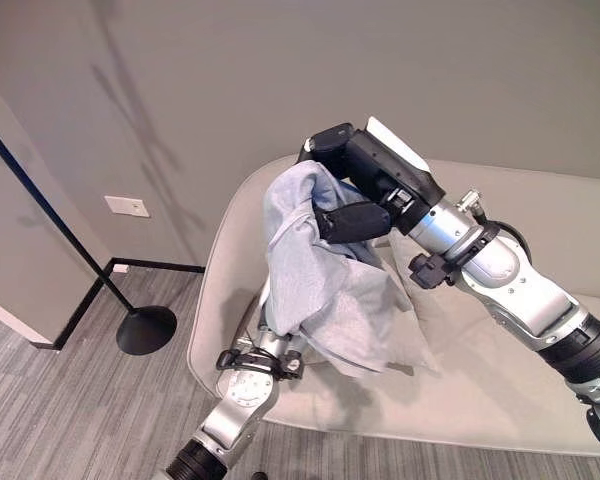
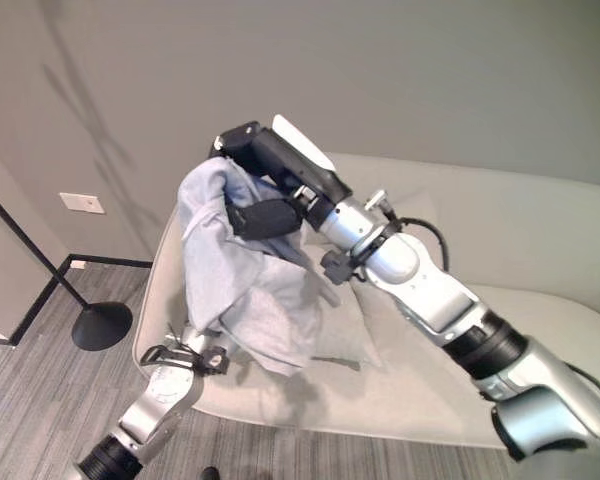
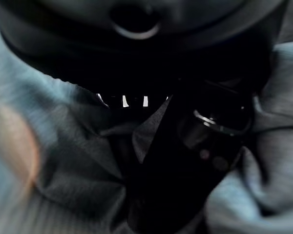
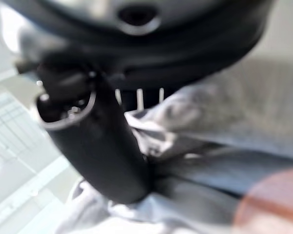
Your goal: Hang the clothes on the sofa on the clothes rack.
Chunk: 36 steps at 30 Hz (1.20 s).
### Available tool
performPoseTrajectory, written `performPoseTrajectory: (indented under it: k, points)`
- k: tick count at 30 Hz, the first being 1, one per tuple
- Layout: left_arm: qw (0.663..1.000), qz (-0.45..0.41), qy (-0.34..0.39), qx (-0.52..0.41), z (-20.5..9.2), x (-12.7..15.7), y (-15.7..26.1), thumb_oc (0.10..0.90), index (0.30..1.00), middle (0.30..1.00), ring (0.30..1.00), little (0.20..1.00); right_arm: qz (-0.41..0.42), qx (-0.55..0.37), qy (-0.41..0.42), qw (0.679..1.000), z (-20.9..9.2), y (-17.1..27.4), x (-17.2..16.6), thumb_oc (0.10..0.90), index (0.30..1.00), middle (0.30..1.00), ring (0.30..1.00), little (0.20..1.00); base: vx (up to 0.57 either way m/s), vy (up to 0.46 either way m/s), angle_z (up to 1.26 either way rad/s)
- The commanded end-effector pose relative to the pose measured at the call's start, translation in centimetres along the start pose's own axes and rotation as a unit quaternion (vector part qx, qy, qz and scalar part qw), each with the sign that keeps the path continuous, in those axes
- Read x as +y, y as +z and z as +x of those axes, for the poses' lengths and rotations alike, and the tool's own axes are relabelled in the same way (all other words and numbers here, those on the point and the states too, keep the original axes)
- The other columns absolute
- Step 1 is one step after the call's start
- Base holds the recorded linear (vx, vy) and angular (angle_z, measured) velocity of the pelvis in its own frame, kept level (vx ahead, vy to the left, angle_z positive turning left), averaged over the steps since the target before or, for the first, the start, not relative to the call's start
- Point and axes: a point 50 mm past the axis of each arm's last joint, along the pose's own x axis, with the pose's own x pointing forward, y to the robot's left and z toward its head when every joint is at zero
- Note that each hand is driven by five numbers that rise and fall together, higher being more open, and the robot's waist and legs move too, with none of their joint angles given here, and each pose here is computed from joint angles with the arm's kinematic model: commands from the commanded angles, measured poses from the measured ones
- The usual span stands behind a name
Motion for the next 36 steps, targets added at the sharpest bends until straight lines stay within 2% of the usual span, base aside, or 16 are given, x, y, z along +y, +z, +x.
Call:
performPoseTrajectory:
  k: [1,8,14,15,18,20,21,23,25,26,28,31,32,33,34,36]
  points:
    - [0.996,-0.018,-0.066,-0.059,2.0,-1.9,2.4,0.400,0.300,0.300,0.300,0.300,-0.005,-0.159,-0.052,0.986,2.6,6.8,-3.4,0.400,0.300,0.300,0.300,0.300,0.01,-0.005,-0.13]
    - [0.998,0.002,-0.018,-0.063,0.6,1.2,2.8,0.400,0.300,0.300,0.300,0.300,-0.034,-0.154,-0.087,0.984,1.0,6.9,-4.8,0.400,0.300,0.300,0.300,0.300,0.01,-0.011,-0.06]
    - [0.987,0.030,0.139,-0.074,-3.4,7.9,3.5,0.400,0.300,0.300,0.300,0.300,-0.069,-0.113,-0.141,0.981,-2.2,6.0,-7.0,0.400,0.300,0.300,0.300,0.300,0.01,-0.067,0.01]
    - [0.973,0.090,0.200,-0.075,-5.2,10.5,4.0,0.400,0.300,0.300,0.300,0.300,-0.082,-0.097,-0.153,0.980,-3.6,5.8,-7.6,0.400,0.300,0.300,0.300,0.300,0.00,-0.127,0.04]
    - [0.956,0.159,0.235,-0.075,-6.5,12.2,4.6,0.400,0.300,0.300,0.300,0.300,-0.092,-0.084,-0.158,0.979,-4.5,5.7,-8.1,0.400,0.300,0.300,0.300,0.300,0.00,-0.082,0.01]
    - [0.931,0.225,0.276,-0.074,-8.0,14.0,5.4,0.400,0.300,0.300,0.300,0.300,-0.107,-0.068,-0.161,0.979,-5.5,5.6,-8.5,0.400,0.300,0.300,0.300,0.300,-0.01,-0.083,0.06]
    - [0.900,0.287,0.321,-0.074,-9.7,15.9,6.4,0.400,0.300,0.300,0.300,0.300,-0.134,-0.047,-0.159,0.977,-6.2,5.4,-8.9,0.400,0.300,0.300,0.300,0.300,-0.02,-0.079,0.06]
    - [0.881,0.320,0.339,-0.075,-10.5,16.6,7.0,0.400,0.300,0.300,0.300,0.300,-0.152,-0.037,-0.155,0.976,-6.7,5.4,-8.9,0.400,0.300,0.300,0.300,0.300,-0.01,-0.067,0.04]
    - [0.792,0.434,0.421,-0.082,-13.6,19.5,9.7,0.400,0.300,0.300,0.300,0.300,-0.215,-0.012,-0.147,0.965,-8.1,5.4,-8.8,0.400,0.300,0.300,0.300,0.300,-0.05,-0.080,0.15]
    - [0.773,0.452,0.436,-0.092,-13.9,20.0,10.5,0.400,0.300,0.300,0.300,0.300,-0.238,-0.007,-0.153,0.959,-8.5,5.5,-8.8,0.400,0.300,0.300,0.300,0.300,-0.18,-0.019,0.29]
    - [0.721,0.493,0.468,-0.135,-14.2,20.4,12.8,0.400,0.300,0.300,0.300,0.300,-0.354,0.020,-0.167,0.920,-9.9,5.7,-8.5,0.400,0.300,0.300,0.300,0.300,-0.17,0.038,0.35]
    - [0.707,0.502,0.473,-0.155,-13.8,20.3,13.6,0.400,0.300,0.300,0.300,0.300,-0.385,0.030,-0.183,0.904,-10.6,5.6,-8.5,0.400,0.300,0.300,0.300,0.300,-0.11,0.093,0.52]
    - [0.682,0.521,0.477,-0.189,-13.7,19.6,14.8,0.400,0.300,0.300,0.300,0.300,-0.417,0.061,-0.208,0.883,-11.9,4.0,-7.5,0.400,0.300,0.300,0.300,0.300,-0.09,0.248,0.51]
    - [0.676,0.513,0.483,-0.213,-13.8,19.0,15.3,0.400,0.300,0.300,0.300,0.300,-0.408,0.077,-0.226,0.881,-12.7,2.9,-6.3,0.400,0.300,0.300,0.300,0.300,-0.08,0.240,0.65]
    - [0.676,0.515,0.482,-0.212,-13.8,19.0,15.3,0.400,0.300,0.300,0.300,0.300,-0.408,0.078,-0.226,0.881,-12.8,2.9,-6.2,0.400,0.300,0.300,0.300,0.300,-0.07,0.325,0.78]
    - [0.708,0.472,0.471,-0.232,-12.8,18.1,14.7,0.400,0.300,0.300,0.300,0.300,-0.369,0.091,-0.259,0.888,-13.4,1.4,-4.5,0.400,0.300,0.300,0.300,0.300,-0.06,0.358,0.39]
